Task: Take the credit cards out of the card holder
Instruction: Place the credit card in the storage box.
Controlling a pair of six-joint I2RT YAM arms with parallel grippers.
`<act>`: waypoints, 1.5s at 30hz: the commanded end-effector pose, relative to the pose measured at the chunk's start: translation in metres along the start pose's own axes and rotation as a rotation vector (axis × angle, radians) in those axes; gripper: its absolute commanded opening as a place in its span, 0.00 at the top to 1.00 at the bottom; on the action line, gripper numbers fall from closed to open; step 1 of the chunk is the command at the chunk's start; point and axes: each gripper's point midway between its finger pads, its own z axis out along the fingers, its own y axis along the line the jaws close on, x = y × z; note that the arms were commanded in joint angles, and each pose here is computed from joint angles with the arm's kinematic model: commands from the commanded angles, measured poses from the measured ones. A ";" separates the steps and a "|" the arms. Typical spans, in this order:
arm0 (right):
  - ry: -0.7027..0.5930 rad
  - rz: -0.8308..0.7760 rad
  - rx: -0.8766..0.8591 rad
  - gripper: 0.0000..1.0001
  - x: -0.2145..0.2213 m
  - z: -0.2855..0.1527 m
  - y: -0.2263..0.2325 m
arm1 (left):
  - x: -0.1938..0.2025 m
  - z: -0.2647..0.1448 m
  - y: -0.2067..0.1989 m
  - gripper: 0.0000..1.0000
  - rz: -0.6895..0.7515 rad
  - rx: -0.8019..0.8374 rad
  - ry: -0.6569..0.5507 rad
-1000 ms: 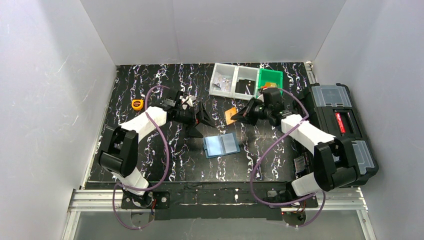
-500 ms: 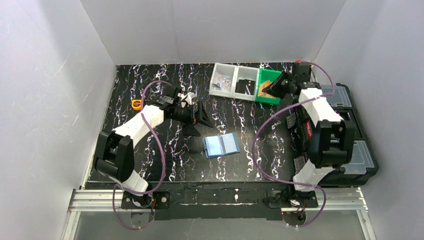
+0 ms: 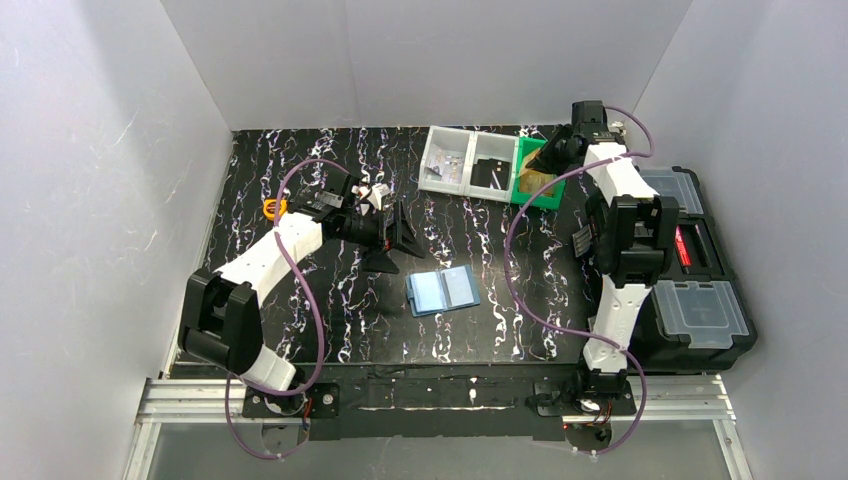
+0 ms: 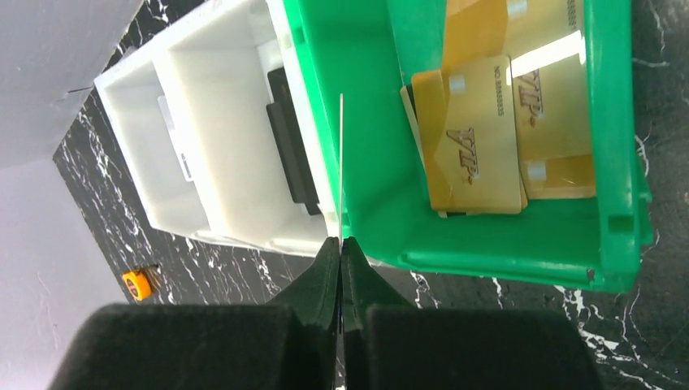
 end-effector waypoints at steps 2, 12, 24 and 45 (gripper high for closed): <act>-0.053 -0.007 0.013 0.99 -0.024 -0.004 0.007 | 0.005 -0.014 -0.015 0.02 0.048 0.032 -0.006; -0.036 0.027 0.045 0.99 -0.036 0.008 -0.014 | 0.007 -0.014 -0.012 0.02 0.043 0.022 0.000; 0.014 0.014 0.080 0.82 -0.039 0.030 -0.023 | 0.010 -0.014 -0.008 0.02 0.028 0.002 -0.002; -0.010 0.028 -0.013 0.32 0.006 -0.065 0.008 | 0.006 0.001 0.012 0.02 0.015 -0.126 -0.016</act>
